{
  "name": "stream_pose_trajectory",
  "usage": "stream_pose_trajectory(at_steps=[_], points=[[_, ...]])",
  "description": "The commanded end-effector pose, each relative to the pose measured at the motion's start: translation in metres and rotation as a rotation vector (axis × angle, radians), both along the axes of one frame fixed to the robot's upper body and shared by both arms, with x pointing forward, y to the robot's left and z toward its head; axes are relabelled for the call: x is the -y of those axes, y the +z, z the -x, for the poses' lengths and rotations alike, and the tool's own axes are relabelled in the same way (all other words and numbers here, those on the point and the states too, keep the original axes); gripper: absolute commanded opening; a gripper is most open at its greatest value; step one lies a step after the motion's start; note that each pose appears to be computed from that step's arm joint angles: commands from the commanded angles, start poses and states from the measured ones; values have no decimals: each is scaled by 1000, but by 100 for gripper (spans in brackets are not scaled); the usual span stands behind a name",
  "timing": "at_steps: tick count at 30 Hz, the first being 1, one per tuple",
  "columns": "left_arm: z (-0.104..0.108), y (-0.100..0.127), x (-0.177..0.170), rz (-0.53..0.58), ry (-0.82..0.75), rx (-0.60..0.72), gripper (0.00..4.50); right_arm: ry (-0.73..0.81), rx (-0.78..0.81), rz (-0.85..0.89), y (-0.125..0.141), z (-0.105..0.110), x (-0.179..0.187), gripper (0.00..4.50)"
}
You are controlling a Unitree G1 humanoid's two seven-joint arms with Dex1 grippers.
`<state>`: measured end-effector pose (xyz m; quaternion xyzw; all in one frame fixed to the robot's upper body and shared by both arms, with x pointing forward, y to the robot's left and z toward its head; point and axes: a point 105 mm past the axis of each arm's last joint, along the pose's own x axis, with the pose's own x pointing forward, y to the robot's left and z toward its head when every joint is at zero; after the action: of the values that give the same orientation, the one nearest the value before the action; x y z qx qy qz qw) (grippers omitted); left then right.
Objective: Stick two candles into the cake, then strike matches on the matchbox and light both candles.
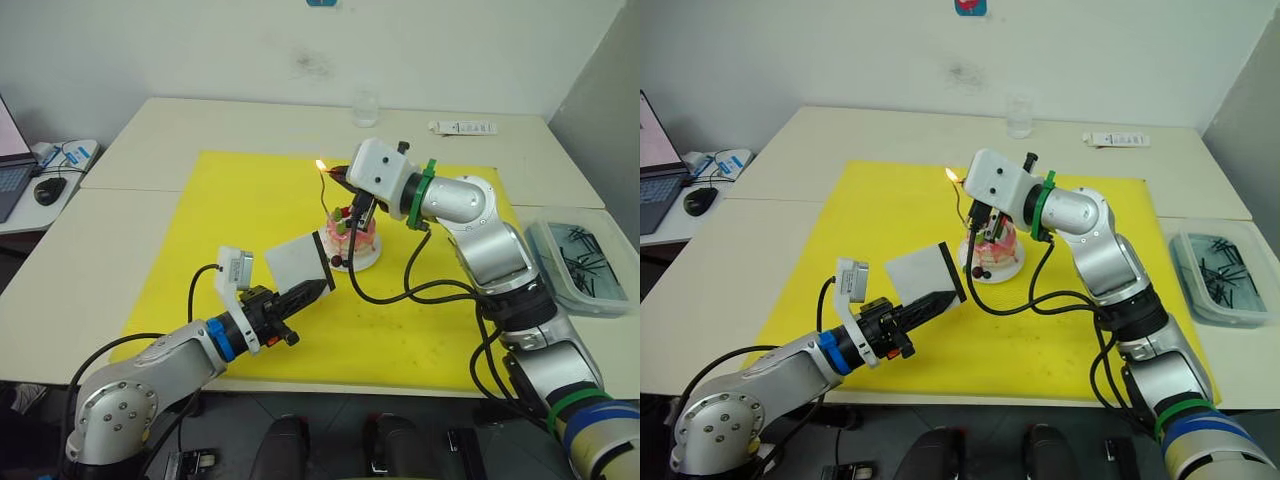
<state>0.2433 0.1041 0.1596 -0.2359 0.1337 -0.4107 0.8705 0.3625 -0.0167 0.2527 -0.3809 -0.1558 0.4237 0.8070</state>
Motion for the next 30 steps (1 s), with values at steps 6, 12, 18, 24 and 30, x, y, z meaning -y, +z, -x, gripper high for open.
stream_pose_trajectory(at_steps=[6,12,18,24,30], points=[[3,6,3,15,-12,26,0,28,61,4,13,4,-7,4],[3,6,3,16,-11,27,0,28,60,8,13,3,-6,4],[4,5,3,17,-13,25,0,21,62,11,13,2,-5,4],[5,5,4,18,-17,25,0,12,72,10,14,1,-3,4],[5,5,4,16,-25,27,0,3,76,11,15,0,-1,4]])
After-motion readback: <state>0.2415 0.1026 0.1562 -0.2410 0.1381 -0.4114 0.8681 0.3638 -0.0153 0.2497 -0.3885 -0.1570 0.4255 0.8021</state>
